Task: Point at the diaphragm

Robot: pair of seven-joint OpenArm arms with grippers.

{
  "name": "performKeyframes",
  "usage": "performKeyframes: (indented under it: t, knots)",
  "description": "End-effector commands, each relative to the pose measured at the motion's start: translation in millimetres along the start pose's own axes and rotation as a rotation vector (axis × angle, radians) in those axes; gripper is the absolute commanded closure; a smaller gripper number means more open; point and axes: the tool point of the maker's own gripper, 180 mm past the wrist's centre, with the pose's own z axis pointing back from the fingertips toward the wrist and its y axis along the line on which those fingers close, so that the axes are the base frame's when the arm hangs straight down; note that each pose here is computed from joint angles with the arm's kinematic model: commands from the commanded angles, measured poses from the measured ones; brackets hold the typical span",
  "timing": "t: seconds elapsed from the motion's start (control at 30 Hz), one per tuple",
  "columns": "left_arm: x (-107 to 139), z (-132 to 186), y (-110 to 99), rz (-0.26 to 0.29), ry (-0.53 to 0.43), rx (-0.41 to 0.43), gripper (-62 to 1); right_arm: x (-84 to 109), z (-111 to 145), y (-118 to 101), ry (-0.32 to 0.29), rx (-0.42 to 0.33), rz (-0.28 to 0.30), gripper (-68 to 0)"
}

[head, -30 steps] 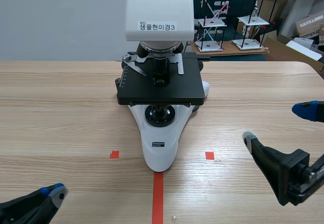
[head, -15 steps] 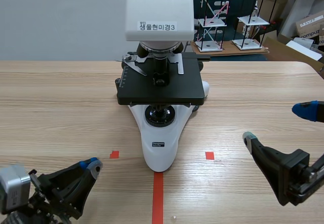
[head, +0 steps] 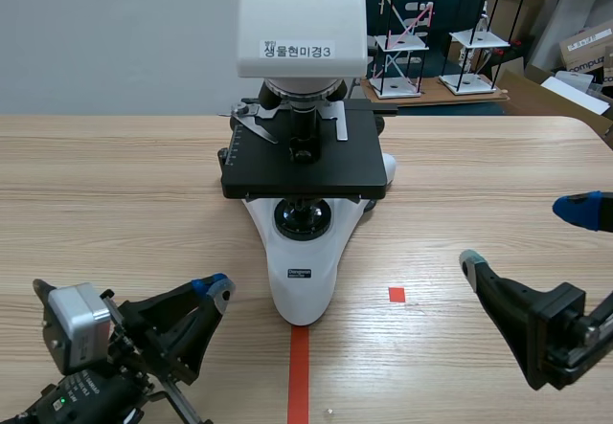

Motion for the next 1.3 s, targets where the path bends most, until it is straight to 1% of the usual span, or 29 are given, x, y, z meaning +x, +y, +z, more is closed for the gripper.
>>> performKeyframes:
  t: [0.0,0.5,0.6,1.27]
  knots:
    - [7.0,-4.3,-0.1,0.002,-0.035,0.001,-4.1,8.6,0.3,-3.3,-0.024,-0.003,0.011,-65.5]
    - [6.0,-6.6,0.5,-0.008,-0.03,0.002,-4.1,8.6,0.3,-3.3,-0.025,-0.003,0.011,-65.5]
    - [6.3,-7.4,1.5,-0.017,-0.031,0.004,-4.0,8.6,0.3,-3.3,-0.024,-0.003,0.011,-65.5]
    - [6.7,-9.9,3.3,-0.022,-0.03,0.002,-4.0,8.6,0.3,-3.3,-0.024,-0.003,0.011,-65.5]
